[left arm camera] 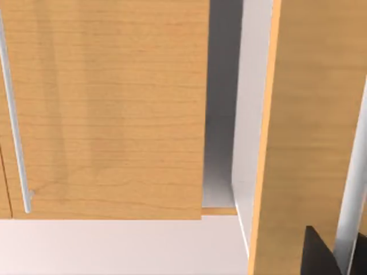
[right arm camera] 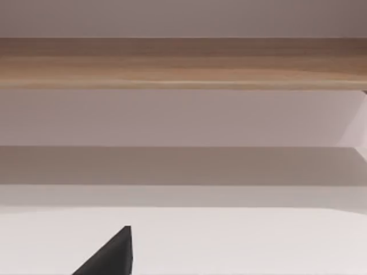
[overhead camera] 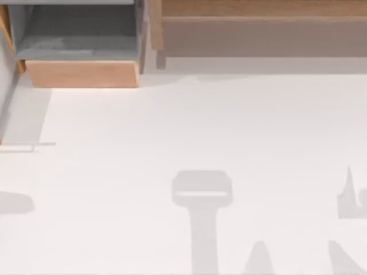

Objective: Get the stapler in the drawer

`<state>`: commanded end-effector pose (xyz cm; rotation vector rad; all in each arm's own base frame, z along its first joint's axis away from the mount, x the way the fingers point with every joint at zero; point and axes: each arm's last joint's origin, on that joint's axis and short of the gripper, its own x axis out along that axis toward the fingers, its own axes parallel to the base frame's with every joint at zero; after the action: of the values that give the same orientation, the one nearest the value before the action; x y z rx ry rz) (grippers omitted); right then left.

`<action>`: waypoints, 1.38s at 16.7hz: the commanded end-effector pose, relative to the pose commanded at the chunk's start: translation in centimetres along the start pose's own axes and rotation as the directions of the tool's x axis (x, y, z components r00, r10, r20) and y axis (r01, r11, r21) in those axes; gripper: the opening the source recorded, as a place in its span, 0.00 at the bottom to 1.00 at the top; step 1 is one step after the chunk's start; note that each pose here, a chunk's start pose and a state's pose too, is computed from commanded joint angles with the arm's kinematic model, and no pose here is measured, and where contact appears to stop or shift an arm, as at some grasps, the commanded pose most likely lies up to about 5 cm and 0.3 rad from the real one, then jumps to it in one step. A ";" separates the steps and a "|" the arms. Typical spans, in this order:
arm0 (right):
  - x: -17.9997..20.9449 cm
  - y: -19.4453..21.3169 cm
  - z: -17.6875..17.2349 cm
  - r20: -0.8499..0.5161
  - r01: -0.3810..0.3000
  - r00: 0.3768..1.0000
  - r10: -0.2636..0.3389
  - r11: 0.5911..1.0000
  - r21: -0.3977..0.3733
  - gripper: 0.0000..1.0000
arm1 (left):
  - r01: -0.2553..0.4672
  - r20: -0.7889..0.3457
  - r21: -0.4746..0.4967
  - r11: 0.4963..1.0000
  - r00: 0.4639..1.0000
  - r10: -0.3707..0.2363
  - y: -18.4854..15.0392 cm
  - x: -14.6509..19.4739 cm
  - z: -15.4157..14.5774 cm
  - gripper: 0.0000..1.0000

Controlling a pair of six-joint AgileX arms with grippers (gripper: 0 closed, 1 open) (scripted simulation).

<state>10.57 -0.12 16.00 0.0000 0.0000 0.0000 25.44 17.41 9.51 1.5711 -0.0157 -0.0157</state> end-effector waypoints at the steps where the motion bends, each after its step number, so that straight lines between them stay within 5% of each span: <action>1: 0.0 0.0 0.0 0.000 0.000 1.000 0.000 1.000 0.000 1.00 | 0.000 0.000 0.000 1.000 1.000 0.000 0.0 0.0 0.0 0.00; 23: 0.0 0.0 0.0 0.000 0.000 1.000 0.000 1.000 0.000 1.00 | 0.020 -0.006 -0.020 1.000 1.000 -0.020 -0.5 8.4 -0.3 0.00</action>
<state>10.57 -0.12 16.00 0.0000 0.0000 0.0000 33.79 17.57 9.01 1.5516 0.0049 -0.0265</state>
